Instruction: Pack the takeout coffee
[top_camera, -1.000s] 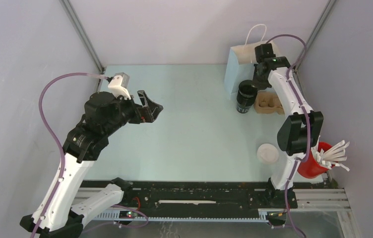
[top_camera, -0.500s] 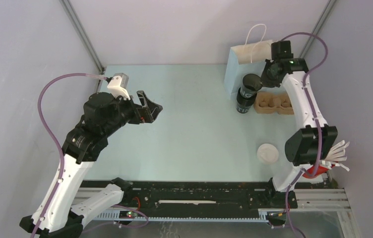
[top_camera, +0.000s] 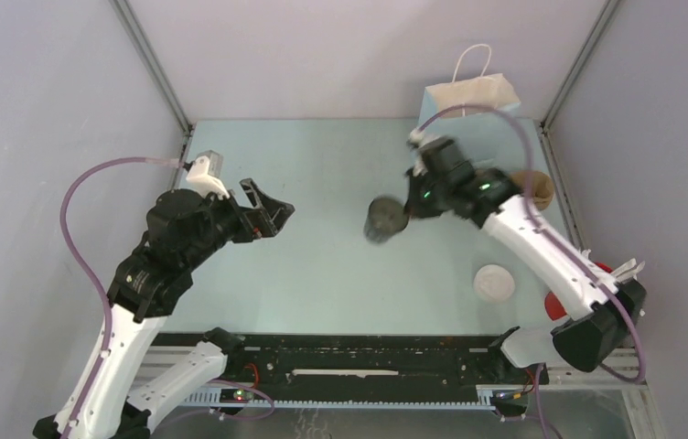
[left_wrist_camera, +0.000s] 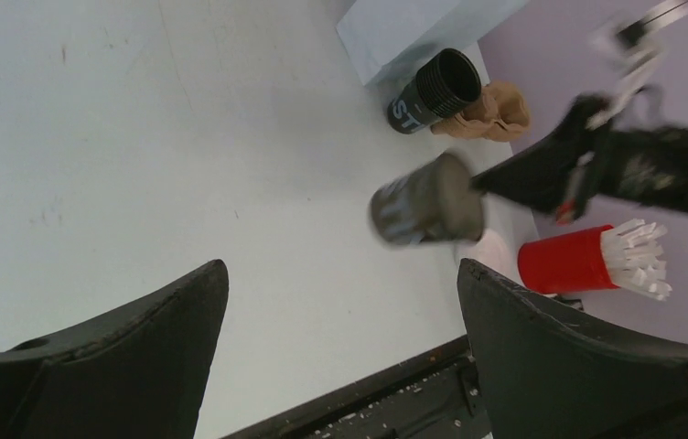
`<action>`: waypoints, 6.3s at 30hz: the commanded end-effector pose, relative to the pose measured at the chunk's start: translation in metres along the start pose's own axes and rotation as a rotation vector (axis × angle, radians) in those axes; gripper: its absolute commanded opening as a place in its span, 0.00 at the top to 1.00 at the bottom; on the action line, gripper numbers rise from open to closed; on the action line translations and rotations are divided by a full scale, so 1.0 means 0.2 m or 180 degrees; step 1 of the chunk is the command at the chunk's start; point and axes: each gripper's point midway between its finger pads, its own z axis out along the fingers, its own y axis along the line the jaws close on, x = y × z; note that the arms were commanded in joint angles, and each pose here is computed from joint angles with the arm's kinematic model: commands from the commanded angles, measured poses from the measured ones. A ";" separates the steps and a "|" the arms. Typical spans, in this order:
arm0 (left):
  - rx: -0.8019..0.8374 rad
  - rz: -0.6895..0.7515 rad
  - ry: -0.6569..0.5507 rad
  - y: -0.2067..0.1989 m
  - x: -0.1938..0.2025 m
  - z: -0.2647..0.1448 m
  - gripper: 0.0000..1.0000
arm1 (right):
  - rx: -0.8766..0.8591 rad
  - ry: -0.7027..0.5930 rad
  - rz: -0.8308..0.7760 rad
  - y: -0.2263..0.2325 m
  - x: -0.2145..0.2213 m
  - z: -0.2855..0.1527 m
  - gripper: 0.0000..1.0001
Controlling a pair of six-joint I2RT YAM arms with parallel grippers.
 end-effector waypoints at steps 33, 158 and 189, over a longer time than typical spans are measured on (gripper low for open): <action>0.0267 -0.0157 0.0454 0.01 0.28 -0.18 0.00 | 0.0688 0.0487 0.0003 0.03 0.56 0.06 0.38; 0.2037 -0.2125 0.0963 -0.72 0.22 -0.04 0.00 | -0.4275 -0.0309 0.1426 0.96 -0.01 -0.93 1.00; 0.2056 -0.2099 0.0992 -0.73 0.21 -0.08 0.02 | -0.4192 -0.0259 0.1364 0.98 0.02 -0.87 1.00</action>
